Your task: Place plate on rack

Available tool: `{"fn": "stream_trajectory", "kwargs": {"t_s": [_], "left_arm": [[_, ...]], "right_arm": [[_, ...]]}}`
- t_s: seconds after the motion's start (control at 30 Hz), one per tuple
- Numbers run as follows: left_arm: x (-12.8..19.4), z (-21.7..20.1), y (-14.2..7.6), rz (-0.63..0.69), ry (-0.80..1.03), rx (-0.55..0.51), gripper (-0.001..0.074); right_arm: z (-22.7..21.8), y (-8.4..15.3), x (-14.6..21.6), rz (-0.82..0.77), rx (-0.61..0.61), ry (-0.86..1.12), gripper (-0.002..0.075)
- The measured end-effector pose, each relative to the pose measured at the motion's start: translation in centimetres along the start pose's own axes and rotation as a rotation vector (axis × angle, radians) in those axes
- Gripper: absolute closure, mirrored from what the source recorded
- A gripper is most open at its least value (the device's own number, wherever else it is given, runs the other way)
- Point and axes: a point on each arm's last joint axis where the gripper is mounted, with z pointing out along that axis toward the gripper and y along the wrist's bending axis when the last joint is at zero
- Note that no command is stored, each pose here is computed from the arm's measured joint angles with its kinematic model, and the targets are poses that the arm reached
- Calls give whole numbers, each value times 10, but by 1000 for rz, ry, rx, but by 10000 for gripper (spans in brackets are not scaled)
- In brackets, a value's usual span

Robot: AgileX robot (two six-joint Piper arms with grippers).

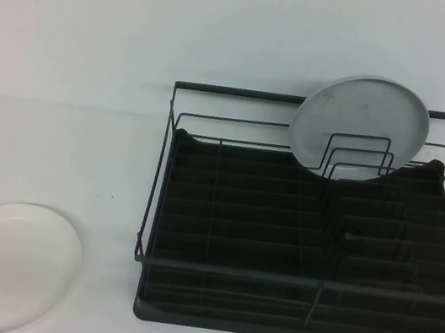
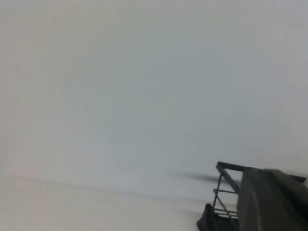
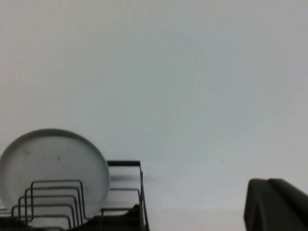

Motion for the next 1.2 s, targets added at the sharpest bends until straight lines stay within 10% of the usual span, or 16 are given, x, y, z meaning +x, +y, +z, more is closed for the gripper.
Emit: {"fn": "stream_trajectory", "kwargs": {"t_s": [0.43,0.7,1.0,1.2], "left_arm": [[-74,63,-17,292,311,-58,735],[-55,120,12,132,779,-302,726],[-14,150,50,85,1013,-421,372],[9,168,70,25,1101,-434,379]], "right_arm": [[10,-2,-54,9,-14,188,708],[29,-1,-66,-67,-63,506,708],[40,11,-73,-140,-237,551,708],[41,17,-65,-78,-300,641,708]]}}
